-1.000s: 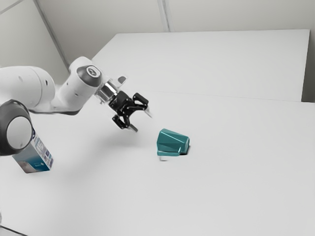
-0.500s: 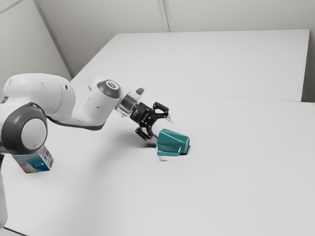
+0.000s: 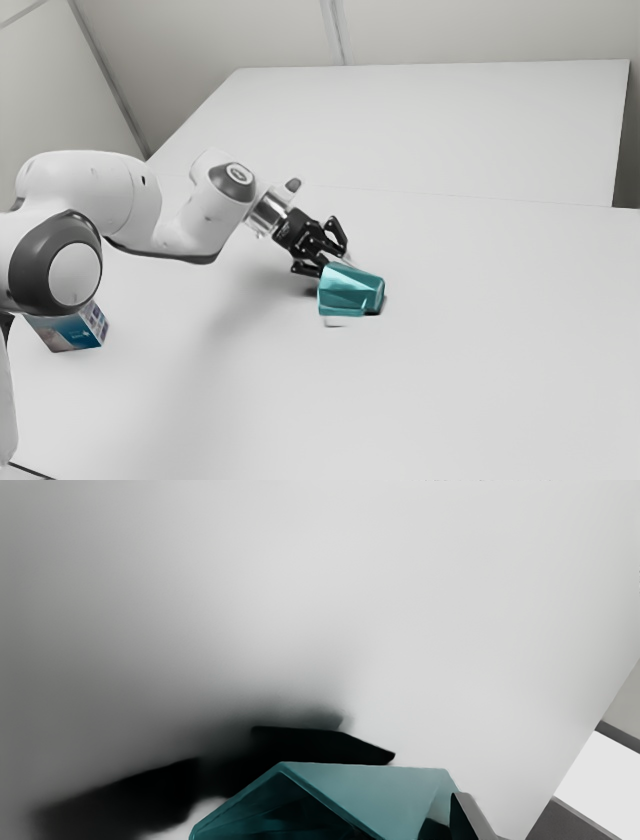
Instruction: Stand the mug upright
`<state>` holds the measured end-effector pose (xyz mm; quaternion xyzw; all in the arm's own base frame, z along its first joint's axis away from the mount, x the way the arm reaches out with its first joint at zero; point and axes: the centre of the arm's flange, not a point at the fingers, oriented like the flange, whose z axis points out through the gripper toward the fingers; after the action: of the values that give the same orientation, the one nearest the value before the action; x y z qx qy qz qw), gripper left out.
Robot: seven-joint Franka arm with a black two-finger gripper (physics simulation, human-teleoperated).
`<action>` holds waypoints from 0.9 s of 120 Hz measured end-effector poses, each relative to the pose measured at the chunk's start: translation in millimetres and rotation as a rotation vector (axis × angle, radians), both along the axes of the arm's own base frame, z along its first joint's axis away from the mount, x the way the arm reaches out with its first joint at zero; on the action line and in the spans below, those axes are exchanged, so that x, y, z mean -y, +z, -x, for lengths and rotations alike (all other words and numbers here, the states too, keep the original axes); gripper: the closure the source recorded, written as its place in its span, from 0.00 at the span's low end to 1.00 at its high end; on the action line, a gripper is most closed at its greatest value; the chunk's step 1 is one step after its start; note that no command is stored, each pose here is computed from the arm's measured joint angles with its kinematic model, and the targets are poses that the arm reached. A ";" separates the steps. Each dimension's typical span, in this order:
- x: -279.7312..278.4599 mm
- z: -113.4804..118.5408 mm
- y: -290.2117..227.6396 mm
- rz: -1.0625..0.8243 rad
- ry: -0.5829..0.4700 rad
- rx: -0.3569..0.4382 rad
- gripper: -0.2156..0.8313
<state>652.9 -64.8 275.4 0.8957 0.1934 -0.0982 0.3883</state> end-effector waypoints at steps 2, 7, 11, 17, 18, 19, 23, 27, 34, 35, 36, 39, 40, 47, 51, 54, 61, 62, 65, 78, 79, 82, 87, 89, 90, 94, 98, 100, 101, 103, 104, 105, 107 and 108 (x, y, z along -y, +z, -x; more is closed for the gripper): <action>0.9 -0.7 1.3 -0.003 -0.001 0.004 0.83; 3.3 -2.2 4.1 -0.008 -0.004 0.013 0.85; 4.2 -4.2 7.4 -0.012 -0.005 0.022 0.87; 5.6 -6.8 12.0 -0.020 -0.010 0.035 0.89; 6.1 -7.1 12.6 -0.021 -0.011 0.036 0.89; 6.6 -7.3 13.1 -0.022 -0.012 0.038 0.89; 7.8 -8.0 14.8 -0.026 -0.015 0.043 0.90; 8.3 -8.7 16.2 -0.029 -0.017 0.047 0.91; 8.9 -10.1 18.8 -0.032 -0.019 0.054 0.92; 9.0 -10.3 19.0 -0.033 -0.019 0.054 0.92; 9.2 -10.4 19.2 -0.033 -0.019 0.055 0.93; 9.4 -10.6 19.6 -0.035 -0.020 0.056 0.93; 9.4 -10.7 19.7 -0.035 -0.020 0.056 0.93; 9.0 -10.9 21.3 -0.042 -0.023 0.060 0.94; 8.9 -11.0 25.0 -0.051 -0.029 0.066 0.94; 8.7 -11.7 30.5 -0.061 -0.037 0.077 0.94; 9.3 -12.9 49.5 -0.104 -0.071 0.114 0.95; 9.7 -12.8 53.0 -0.111 -0.077 0.120 0.95; 10.8 -12.5 61.9 -0.130 -0.093 0.137 0.95; 11.1 -9.5 92.0 -0.220 -0.160 0.194 0.95; 11.0 -9.2 93.5 -0.228 -0.165 0.197 0.95; 10.4 -8.3 98.2 -0.250 -0.181 0.206 0.95; 9.0 -6.6 104.9 -0.291 -0.208 0.220 0.95; 8.6 -5.9 107.4 -0.308 -0.220 0.226 0.95; 8.4 -5.5 108.7 -0.317 -0.226 0.228 0.95; 7.1 -3.4 114.3 -0.357 -0.251 0.239 0.95; 5.8 -0.9 119.8 -0.400 -0.278 0.249 0.95; 5.5 0.3 121.9 -0.423 -0.292 0.252 0.95; 5.3 0.8 122.8 -0.434 -0.299 0.254 0.95; 4.6 1.9 125.9 -0.459 -0.312 0.259 0.95; 4.3 2.4 127.3 -0.471 -0.318 0.261 0.95; 4.1 2.9 128.7 -0.482 -0.325 0.263 0.95; 4.6 4.3 131.6 -0.507 -0.340 0.268 0.96; 5.0 5.0 132.8 -0.519 -0.347 0.270 0.96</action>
<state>647.9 -69.8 408.2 0.9891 0.0037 0.0090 0.1469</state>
